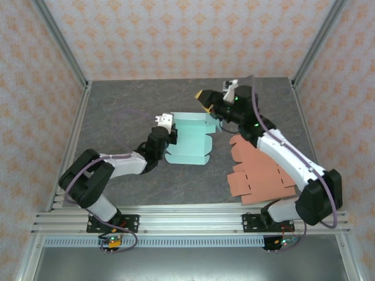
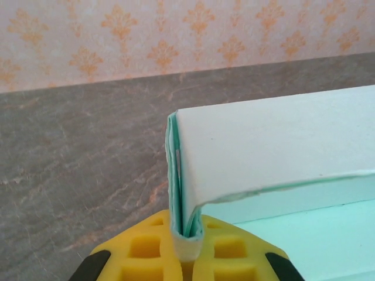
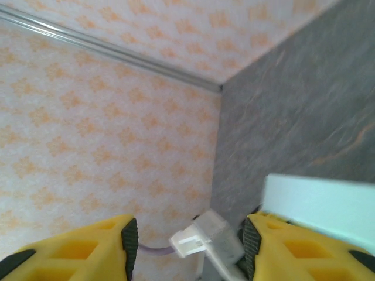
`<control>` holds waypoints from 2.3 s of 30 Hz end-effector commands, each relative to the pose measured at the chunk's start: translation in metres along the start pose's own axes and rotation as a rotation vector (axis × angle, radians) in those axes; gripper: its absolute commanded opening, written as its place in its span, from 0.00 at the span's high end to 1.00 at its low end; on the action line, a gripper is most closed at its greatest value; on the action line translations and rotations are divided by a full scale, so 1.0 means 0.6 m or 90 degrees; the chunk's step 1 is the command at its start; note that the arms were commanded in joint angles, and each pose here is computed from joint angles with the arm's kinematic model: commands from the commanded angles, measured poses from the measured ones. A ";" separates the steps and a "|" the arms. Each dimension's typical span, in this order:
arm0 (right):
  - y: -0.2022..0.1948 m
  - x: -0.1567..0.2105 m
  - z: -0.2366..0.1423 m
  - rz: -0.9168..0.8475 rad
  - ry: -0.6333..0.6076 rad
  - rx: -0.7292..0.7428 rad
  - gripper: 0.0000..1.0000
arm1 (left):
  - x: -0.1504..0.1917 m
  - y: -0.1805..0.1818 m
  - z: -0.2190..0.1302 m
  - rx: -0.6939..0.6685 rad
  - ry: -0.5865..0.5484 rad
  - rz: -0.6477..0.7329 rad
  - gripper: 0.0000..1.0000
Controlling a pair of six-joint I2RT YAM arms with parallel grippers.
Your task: Fold the paper box
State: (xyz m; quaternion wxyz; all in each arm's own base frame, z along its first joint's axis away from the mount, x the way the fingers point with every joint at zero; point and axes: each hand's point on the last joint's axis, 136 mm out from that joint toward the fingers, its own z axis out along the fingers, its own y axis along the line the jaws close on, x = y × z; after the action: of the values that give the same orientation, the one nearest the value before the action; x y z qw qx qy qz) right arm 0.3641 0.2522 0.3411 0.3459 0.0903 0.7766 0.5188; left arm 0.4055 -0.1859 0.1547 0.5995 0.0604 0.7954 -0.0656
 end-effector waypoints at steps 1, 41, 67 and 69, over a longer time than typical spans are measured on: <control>-0.056 -0.017 -0.043 -0.158 0.032 0.148 0.42 | -0.015 -0.013 -0.007 0.086 -0.002 0.029 1.00; -0.308 0.257 0.113 -0.197 0.573 0.226 0.55 | 0.156 -0.080 0.007 0.232 0.038 0.115 0.77; -0.293 0.210 0.167 -0.247 0.511 0.216 0.44 | 0.182 -0.073 0.026 0.207 0.039 0.080 0.94; -0.310 0.226 0.168 -0.235 0.529 0.220 0.44 | 0.178 -0.076 0.026 0.213 0.038 0.073 0.91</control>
State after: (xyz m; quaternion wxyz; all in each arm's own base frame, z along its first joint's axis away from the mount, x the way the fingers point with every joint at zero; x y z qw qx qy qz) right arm 0.3685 0.3114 0.1123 0.0804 -0.1959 0.9234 0.3202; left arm 0.3806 -0.2291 0.0498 0.5573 0.2178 0.7860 -0.1551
